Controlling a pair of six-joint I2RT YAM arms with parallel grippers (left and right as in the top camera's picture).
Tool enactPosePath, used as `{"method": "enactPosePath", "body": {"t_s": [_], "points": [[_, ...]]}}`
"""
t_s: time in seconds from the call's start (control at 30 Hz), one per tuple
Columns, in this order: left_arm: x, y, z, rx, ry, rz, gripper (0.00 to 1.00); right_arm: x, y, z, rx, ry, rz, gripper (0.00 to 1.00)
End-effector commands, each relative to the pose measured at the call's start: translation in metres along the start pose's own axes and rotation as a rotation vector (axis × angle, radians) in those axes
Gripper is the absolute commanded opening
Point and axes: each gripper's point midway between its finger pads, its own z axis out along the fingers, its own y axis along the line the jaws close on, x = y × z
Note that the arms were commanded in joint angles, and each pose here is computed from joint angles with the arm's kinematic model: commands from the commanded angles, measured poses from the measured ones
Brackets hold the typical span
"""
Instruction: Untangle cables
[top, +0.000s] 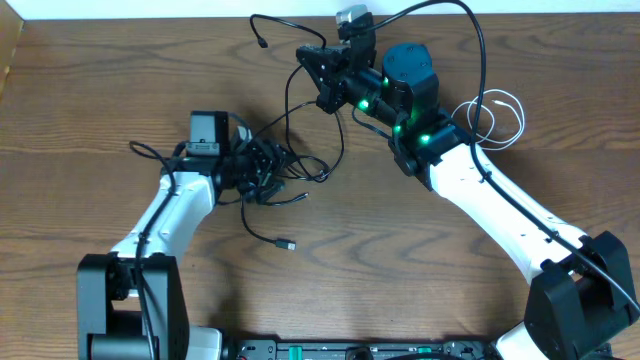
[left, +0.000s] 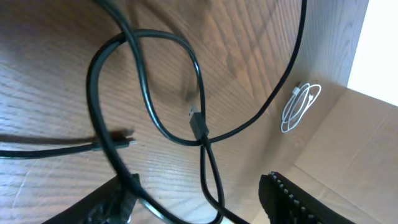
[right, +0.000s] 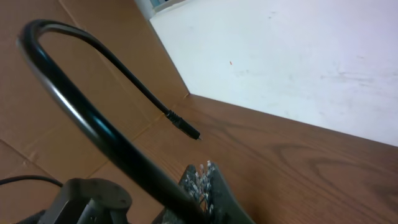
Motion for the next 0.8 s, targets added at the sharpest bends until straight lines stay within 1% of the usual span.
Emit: {"method": "enactPosePath", "body": {"t_s": [0.0,0.07,0.1,0.2,0.23,0.27,0.3,0.37,0.47,0.53,0.67,0.77], "points": [[-0.004,-0.005,0.000,-0.024,-0.051,0.015,0.65,-0.014,0.013,-0.007,-0.026,-0.026,-0.002,0.01],[-0.001,-0.001,0.004,-0.048,-0.058,0.020,0.63,-0.014,0.013,-0.007,-0.026,-0.026,-0.002,0.01],[0.000,0.001,0.006,-0.055,-0.058,0.017,0.60,-0.013,0.013,-0.006,-0.026,-0.025,-0.002,0.01],[0.003,0.008,0.009,-0.076,-0.061,-0.017,0.59,-0.013,0.013,-0.006,-0.026,-0.025,-0.002,0.01],[0.003,0.010,0.009,-0.081,-0.062,-0.024,0.53,-0.014,0.013,-0.007,-0.026,-0.026,-0.002,0.01],[0.003,0.011,0.010,-0.085,-0.064,-0.028,0.44,-0.013,0.013,-0.006,-0.026,-0.025,-0.002,0.01],[0.003,0.012,0.010,-0.087,-0.063,-0.030,0.34,-0.013,0.013,-0.007,-0.026,-0.024,-0.002,0.01],[0.002,0.012,0.011,-0.089,-0.061,-0.031,0.08,-0.012,0.013,-0.007,-0.024,-0.021,0.000,0.01],[0.000,0.009,0.011,-0.077,-0.068,-0.006,0.08,-0.004,0.008,-0.006,-0.004,0.010,0.007,0.01],[-0.003,0.001,0.011,-0.043,-0.072,0.058,0.07,0.005,0.000,-0.006,0.033,0.042,0.006,0.01],[0.004,-0.027,0.008,0.102,-0.004,0.214,0.07,0.034,-0.020,-0.008,0.120,0.147,0.031,0.01],[0.006,-0.037,0.004,0.157,0.017,0.251,0.07,0.060,-0.031,-0.007,0.152,0.227,0.063,0.01]]}}
